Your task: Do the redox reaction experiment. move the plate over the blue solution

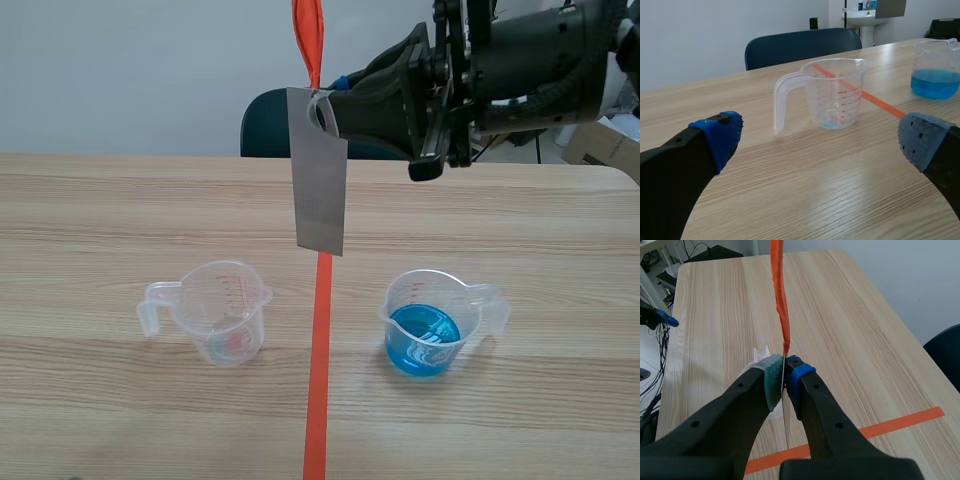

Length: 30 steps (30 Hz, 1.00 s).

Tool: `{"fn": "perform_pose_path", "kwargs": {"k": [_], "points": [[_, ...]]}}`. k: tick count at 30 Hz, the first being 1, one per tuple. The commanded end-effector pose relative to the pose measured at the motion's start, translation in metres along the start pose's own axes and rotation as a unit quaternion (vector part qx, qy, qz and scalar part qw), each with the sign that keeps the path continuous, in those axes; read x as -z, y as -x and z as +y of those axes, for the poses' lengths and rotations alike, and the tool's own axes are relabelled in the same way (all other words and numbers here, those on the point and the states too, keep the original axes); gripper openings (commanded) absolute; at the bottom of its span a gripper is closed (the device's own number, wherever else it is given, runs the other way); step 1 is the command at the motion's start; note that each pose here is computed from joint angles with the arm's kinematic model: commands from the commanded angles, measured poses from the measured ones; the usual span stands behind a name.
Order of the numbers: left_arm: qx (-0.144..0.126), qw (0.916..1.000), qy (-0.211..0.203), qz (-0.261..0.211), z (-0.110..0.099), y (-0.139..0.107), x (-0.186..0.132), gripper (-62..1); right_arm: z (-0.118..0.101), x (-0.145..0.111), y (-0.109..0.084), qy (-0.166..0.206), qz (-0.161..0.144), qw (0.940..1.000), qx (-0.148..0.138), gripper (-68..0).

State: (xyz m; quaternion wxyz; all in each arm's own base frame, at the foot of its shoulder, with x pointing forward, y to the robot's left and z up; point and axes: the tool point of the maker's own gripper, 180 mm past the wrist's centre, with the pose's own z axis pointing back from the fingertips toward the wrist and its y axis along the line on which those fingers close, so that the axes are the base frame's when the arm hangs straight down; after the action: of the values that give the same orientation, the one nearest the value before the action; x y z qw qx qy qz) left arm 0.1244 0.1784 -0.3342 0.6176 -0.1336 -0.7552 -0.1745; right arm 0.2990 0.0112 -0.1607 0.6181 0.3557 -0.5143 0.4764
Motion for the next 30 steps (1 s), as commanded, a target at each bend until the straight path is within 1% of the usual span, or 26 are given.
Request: {"fn": "perform_pose_path", "kwargs": {"k": [1,2,4,6,9,11,15,17,21,22,24,27,29,30], "points": [[0.013,0.9994,0.015,-0.027,0.004,-0.018,-0.002,-7.9,-0.003,-0.005,-0.016,0.000,-0.020,0.9998,-0.009,-66.9],[0.018,0.9992,0.024,-0.027,0.003,-0.022,-0.003,-13.7,-0.001,-0.007,-0.016,-0.005,-0.020,0.9998,-0.008,-66.9],[0.027,0.9982,0.045,-0.029,0.003,-0.031,-0.005,-23.2,0.003,-0.012,-0.015,-0.019,-0.019,0.9996,-0.007,-66.9],[0.036,0.9967,0.066,-0.031,0.003,-0.039,-0.007,-28.6,0.003,-0.017,-0.014,-0.021,-0.017,0.9996,-0.007,-66.9],[0.050,0.9931,0.101,-0.031,0.004,-0.051,-0.008,-34.1,-0.001,-0.025,-0.014,-0.015,-0.016,0.9998,-0.003,-66.9],[0.060,0.9895,0.127,-0.033,0.005,-0.059,-0.008,-37.3,-0.002,-0.030,-0.014,-0.015,-0.017,0.9997,-0.005,-66.9],[0.080,0.9800,0.178,-0.036,0.009,-0.072,-0.005,-46.5,-0.002,-0.040,-0.016,-0.015,-0.018,0.9997,-0.011,-66.9],[0.092,0.9745,0.202,-0.037,0.013,-0.077,-0.002,-48.4,-0.002,-0.044,-0.017,-0.014,-0.018,0.9997,-0.013,-66.9],[0.114,0.9617,0.247,-0.035,0.022,-0.085,0.003,-48.8,0.000,-0.052,-0.016,-0.022,-0.012,0.9996,-0.015,-66.9],[0.117,0.9589,0.257,-0.034,0.025,-0.087,0.004,-50.3,0.000,-0.054,-0.015,-0.020,-0.011,0.9997,-0.012,-66.9],[0.108,0.9587,0.261,-0.035,0.035,-0.095,0.010,-52.4,-0.002,-0.058,-0.015,-0.016,-0.012,0.9998,-0.009,-66.9],[0.101,0.9609,0.256,-0.031,0.051,-0.103,0.021,-52.5,0.001,-0.065,-0.013,-0.021,-0.014,0.9997,-0.003,-66.9],[0.101,0.9593,0.262,-0.033,0.057,-0.110,0.027,-52.7,0.002,-0.069,-0.011,-0.022,-0.011,0.9997,0.001,-66.9],[0.099,0.9584,0.266,-0.035,0.058,-0.113,0.030,-54.0,0.002,-0.071,-0.010,-0.020,-0.012,0.9997,0.003,-66.9]]}}
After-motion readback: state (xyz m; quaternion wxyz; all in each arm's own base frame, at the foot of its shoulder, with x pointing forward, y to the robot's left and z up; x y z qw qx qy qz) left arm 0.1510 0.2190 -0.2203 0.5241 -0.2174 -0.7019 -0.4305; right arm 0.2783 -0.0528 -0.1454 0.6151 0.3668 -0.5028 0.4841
